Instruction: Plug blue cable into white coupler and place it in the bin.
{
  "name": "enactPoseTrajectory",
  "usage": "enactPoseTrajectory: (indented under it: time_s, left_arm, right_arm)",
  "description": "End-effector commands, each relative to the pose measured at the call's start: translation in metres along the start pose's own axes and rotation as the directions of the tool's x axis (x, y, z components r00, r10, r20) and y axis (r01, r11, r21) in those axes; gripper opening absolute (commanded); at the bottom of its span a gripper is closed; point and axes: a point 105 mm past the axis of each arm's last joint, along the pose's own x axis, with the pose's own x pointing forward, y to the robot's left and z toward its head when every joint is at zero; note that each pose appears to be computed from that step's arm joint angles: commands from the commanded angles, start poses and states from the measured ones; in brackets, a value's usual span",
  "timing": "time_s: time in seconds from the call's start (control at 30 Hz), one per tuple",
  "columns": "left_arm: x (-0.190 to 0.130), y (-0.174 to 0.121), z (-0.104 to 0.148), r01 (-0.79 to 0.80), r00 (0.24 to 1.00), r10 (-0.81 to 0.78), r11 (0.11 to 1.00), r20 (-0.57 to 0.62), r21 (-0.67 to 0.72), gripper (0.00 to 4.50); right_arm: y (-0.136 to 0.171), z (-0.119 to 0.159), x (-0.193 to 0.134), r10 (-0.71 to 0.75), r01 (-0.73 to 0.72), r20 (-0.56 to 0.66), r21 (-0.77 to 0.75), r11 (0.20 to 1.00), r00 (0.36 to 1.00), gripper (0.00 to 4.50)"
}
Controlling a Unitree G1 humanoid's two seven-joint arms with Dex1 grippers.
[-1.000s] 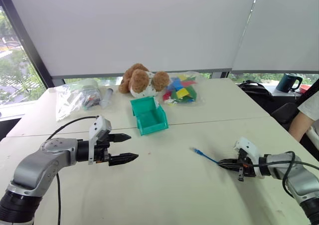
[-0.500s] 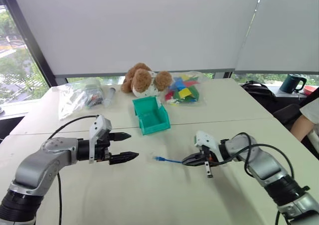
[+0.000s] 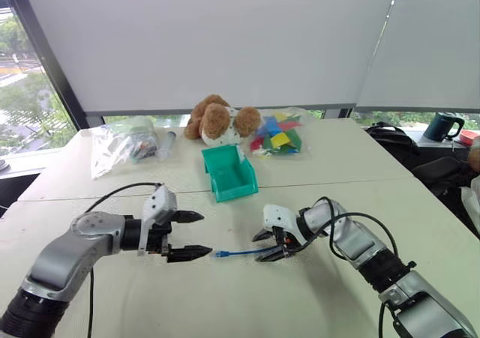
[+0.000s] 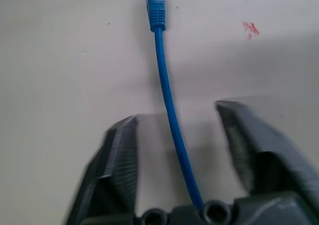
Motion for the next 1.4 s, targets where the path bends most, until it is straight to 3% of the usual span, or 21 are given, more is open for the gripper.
enactPoseTrajectory:
  time_s: [0.03, 0.37, 0.57, 0.67, 0.9, 1.07, 1.2, 1.4]
  left_arm:
    - [0.012, 0.002, -0.010, 0.072, 0.997, -0.070, 0.996, -0.033, 0.053, 4.50]
    - [0.049, 0.014, -0.055, 0.180, 0.978, -0.172, 0.982, -0.115, 0.056, 4.50]
    - [0.054, 0.020, -0.070, 0.191, 0.973, -0.180, 0.979, -0.144, 0.066, 4.50]
    - [0.053, 0.021, -0.075, 0.192, 0.971, -0.178, 0.978, -0.160, 0.082, 3.63]
    - [0.042, 0.019, -0.083, 0.204, 0.964, -0.181, 0.973, -0.195, 0.108, 0.07]
    - [0.045, 0.024, -0.060, 0.159, 0.984, -0.143, 0.976, -0.109, 0.149, 0.02]
    - [0.054, 0.035, -0.018, 0.066, 0.996, -0.075, 0.977, 0.039, 0.203, 0.02]
    - [0.062, 0.043, 0.023, -0.038, 0.984, -0.007, 0.968, 0.176, 0.249, 0.02]
  right_arm:
    - [0.003, 0.017, -0.021, -0.046, 0.047, 0.048, -0.022, 0.999, 0.998, 3.95]
    - [0.023, 0.023, -0.051, -0.200, 0.193, 0.060, 0.106, 0.975, 0.978, 3.95]
    - [0.028, 0.025, -0.056, -0.267, 0.256, 0.057, 0.151, 0.955, 0.962, 3.95]
    - [0.030, 0.027, -0.058, -0.288, 0.275, 0.058, 0.167, 0.947, 0.956, 3.99]
    - [0.031, 0.030, -0.063, -0.324, 0.307, 0.065, 0.187, 0.933, 0.944, 3.99]
    - [0.034, 0.038, -0.066, -0.363, 0.281, 0.171, 0.371, 0.885, 0.916, 3.99]
    - [0.041, 0.042, -0.059, -0.399, 0.145, 0.267, 0.645, 0.750, 0.878, 3.99]
    - [0.038, 0.045, -0.051, -0.459, 0.016, 0.295, 0.828, 0.560, 0.838, 3.99]
